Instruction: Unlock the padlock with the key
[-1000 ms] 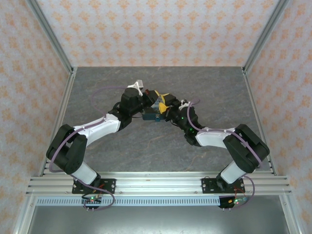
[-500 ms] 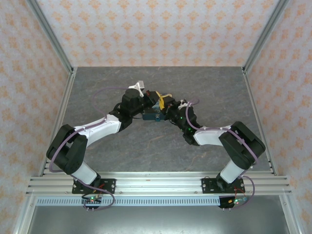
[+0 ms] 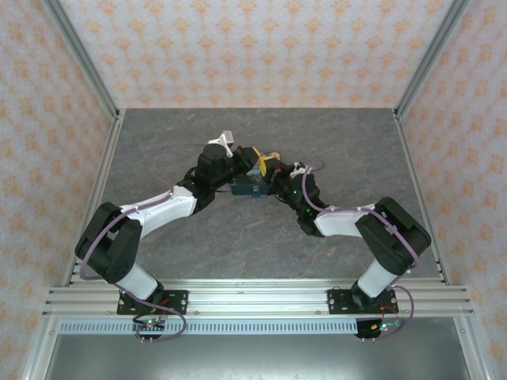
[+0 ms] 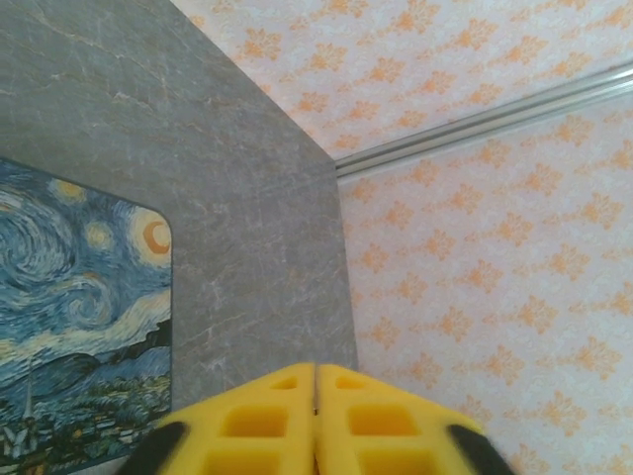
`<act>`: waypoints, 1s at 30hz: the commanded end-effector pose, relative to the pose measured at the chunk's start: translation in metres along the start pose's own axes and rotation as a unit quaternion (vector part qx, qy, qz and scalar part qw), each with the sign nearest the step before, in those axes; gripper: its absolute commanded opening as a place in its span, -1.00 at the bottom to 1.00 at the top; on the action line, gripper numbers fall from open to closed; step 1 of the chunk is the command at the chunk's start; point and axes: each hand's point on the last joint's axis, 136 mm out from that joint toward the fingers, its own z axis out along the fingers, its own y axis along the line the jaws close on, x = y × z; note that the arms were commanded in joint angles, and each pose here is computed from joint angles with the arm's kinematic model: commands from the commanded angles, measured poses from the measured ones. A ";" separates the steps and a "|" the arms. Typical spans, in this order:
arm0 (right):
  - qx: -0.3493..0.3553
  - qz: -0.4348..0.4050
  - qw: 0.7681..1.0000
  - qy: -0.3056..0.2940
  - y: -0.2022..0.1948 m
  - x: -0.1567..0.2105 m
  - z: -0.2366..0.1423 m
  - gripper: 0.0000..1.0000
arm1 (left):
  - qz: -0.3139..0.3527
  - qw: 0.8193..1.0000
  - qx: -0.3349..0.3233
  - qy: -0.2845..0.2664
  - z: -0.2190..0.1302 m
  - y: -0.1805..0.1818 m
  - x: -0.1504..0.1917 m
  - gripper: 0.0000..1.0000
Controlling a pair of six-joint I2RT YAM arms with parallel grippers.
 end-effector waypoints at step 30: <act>0.061 -0.233 0.970 0.021 -0.010 0.005 -0.023 -1.00 | -0.130 0.986 -0.038 0.100 -0.014 0.018 0.028 -0.23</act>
